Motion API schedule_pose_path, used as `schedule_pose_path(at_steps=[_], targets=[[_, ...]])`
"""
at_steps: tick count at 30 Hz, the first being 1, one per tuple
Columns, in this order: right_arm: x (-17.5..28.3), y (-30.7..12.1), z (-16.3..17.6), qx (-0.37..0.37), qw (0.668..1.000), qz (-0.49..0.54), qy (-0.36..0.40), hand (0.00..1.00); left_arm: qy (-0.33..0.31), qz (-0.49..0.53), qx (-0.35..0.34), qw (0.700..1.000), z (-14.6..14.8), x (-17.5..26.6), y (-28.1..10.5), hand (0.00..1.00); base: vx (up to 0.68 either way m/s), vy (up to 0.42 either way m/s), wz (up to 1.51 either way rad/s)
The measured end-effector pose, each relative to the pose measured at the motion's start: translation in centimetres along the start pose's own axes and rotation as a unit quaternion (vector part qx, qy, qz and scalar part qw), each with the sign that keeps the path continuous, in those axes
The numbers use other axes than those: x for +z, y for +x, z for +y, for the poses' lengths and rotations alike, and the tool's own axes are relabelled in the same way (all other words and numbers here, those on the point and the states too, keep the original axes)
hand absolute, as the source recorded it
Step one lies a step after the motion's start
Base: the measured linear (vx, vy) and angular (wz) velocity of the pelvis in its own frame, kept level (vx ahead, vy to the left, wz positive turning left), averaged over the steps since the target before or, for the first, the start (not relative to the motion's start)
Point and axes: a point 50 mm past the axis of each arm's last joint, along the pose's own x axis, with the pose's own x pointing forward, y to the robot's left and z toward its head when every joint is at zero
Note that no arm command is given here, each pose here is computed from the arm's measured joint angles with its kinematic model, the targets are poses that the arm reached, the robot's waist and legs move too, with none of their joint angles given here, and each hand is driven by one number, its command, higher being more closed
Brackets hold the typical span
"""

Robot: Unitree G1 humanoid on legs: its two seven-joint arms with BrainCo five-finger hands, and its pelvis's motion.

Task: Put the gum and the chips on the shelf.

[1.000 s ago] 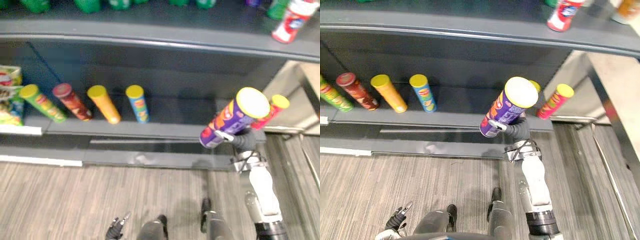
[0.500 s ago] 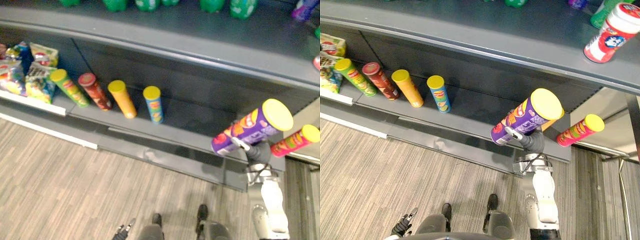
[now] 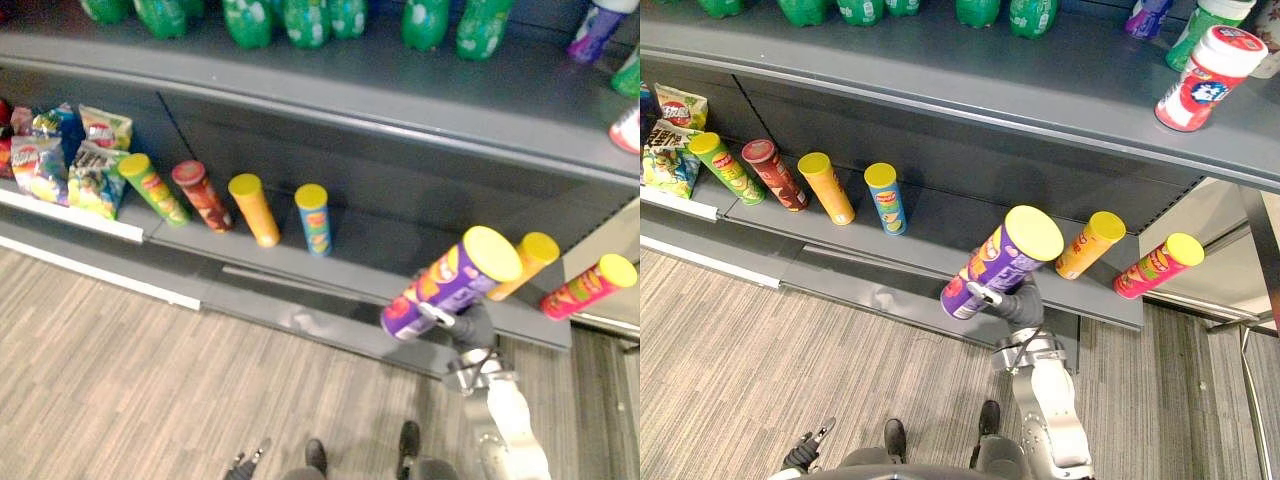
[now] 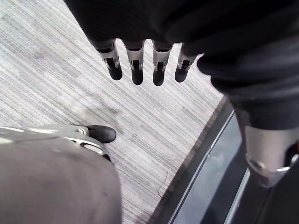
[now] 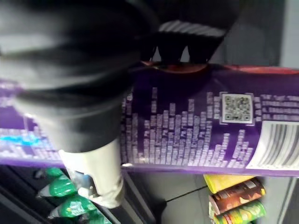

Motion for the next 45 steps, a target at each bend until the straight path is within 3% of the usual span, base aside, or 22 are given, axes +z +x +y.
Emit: schedule_pose_path(at_steps=[6,11,16,21,29,38,45], targets=[[-0.8,3.1,2.0,0.042,0.998,0.006,-0.046,1.0,0.023,-0.075,-0.048,0.996,-3.9,3.7,0.2,0.0,-0.03,0.0,0.24],[0.6,7.1,2.0,0.024,0.994,-0.027,-0.107,1.0,0.033,-0.152,-0.079,0.985,-6.5,7.2,-0.4,0.0,-0.08,0.021,0.33],[3.4,10.8,-0.7,-0.08,0.979,-0.074,-0.171,1.0,0.019,-0.222,-0.108,0.969,-8.3,10.6,-1.3,0.0,-0.12,0.011,0.3],[8.9,14.2,-3.9,-0.215,0.944,-0.151,-0.202,1.0,-0.002,-0.27,-0.123,0.955,-9.3,12.9,-2.4,0.0,-0.07,-0.013,0.13],[15.6,15.5,-6.4,-0.337,0.883,-0.238,-0.225,1.0,-0.029,-0.314,-0.131,0.94,-10.4,15.9,-3.1,0.0,0.02,-0.028,0.06],[16.3,15.2,-7.8,-0.395,0.864,-0.243,-0.198,1.0,-0.034,-0.332,-0.135,0.933,-10.9,16.9,-3.6,0.0,-0.01,-0.066,0.05],[18.6,14.9,-6.5,-0.389,0.854,-0.294,-0.183,1.0,-0.064,-0.361,-0.155,0.918,-11.6,18.7,-4.7,0.0,0.0,-0.09,0.12]])
